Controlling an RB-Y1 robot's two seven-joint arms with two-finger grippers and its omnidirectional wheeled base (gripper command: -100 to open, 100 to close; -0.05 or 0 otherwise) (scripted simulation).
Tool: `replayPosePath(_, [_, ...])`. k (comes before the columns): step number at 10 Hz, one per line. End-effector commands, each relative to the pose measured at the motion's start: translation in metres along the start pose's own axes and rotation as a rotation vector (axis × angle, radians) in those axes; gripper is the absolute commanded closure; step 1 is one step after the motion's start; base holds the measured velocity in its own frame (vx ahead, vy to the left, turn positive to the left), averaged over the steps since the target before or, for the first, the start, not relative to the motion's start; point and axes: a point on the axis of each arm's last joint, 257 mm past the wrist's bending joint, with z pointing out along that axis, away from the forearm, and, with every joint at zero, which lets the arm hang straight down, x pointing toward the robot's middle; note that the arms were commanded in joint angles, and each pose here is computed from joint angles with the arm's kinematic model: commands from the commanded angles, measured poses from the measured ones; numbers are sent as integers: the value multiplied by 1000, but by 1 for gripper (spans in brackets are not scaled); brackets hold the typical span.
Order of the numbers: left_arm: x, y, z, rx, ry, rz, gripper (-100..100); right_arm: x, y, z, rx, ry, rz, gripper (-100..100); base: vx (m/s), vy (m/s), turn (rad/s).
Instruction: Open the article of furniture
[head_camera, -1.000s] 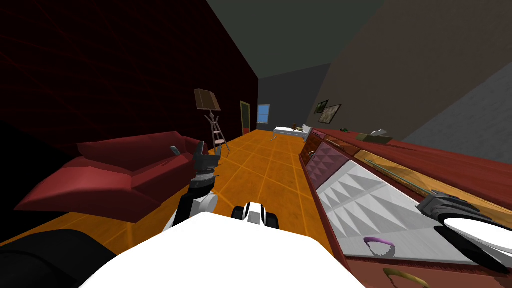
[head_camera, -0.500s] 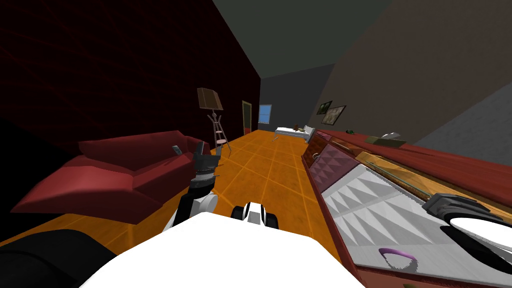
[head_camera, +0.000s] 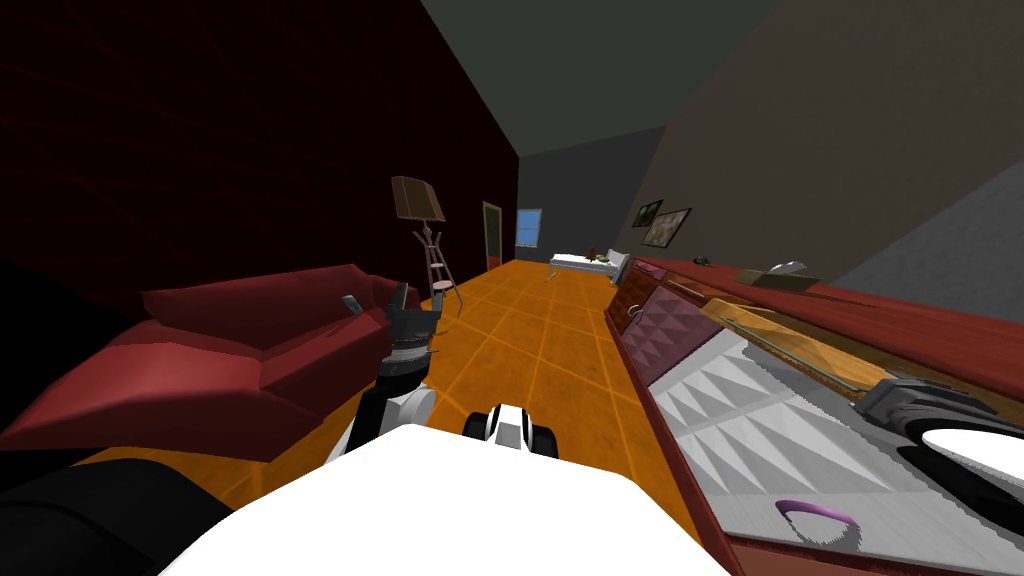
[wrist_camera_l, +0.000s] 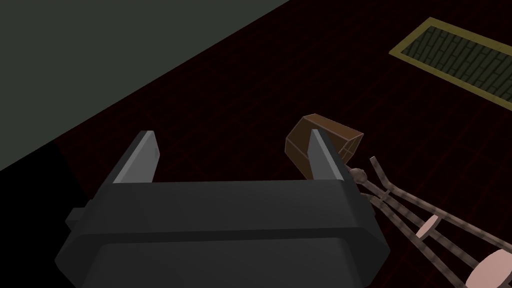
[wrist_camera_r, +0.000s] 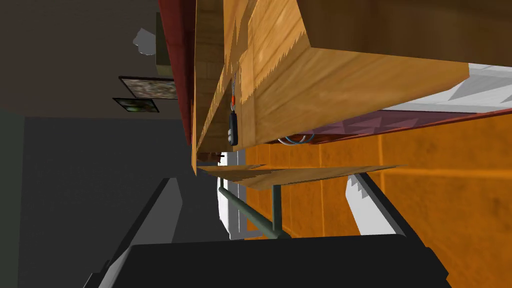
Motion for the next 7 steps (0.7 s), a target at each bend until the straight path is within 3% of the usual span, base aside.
replayPosePath(1, [0, 0, 0, 0, 0, 0, 0, 3, -24, -1, 6, -8, -6, -100, 18, 27, -30])
replayPosePath(3, [0, 0, 0, 0, 0, 0, 0, 5, -38, -2, 9, -13, -10, -100, 22, 26, -30])
replayPosePath(4, [0, 0, 0, 0, 0, 0, 0, 4, -34, -1, 9, -11, -11, -100, 9, 12, -8])
replayPosePath(5, [0, 0, 0, 0, 0, 0, 0, 4, -35, -1, 9, -12, -10, 0, 0, 0, 0])
replayPosePath(7, [0, 0, 0, 0, 0, 0, 0, 4, -35, -1, 9, -12, -10, 0, 0, 0, 0])
